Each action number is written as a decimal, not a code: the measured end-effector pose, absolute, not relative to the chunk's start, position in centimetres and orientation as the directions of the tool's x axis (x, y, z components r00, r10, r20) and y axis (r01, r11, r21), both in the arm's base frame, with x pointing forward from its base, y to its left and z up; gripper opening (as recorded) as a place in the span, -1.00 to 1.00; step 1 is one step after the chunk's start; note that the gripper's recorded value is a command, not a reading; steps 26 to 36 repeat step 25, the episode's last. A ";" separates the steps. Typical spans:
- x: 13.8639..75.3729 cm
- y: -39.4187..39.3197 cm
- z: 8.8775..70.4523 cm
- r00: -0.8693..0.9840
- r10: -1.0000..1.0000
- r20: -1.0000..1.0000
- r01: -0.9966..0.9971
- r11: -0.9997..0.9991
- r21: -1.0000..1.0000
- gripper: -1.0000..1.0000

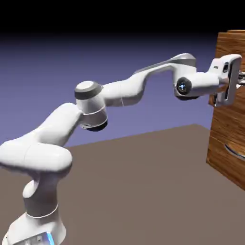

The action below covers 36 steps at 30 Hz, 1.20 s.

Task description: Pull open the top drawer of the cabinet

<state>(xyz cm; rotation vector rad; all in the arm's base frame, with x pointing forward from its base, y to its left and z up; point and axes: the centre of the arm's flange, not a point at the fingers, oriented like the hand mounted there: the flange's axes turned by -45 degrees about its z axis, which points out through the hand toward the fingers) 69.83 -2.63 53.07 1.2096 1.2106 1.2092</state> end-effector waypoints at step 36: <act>48.8 -2.6 53.1 -0.001 1.000 0.000 0.000 0.000 1.000 1.00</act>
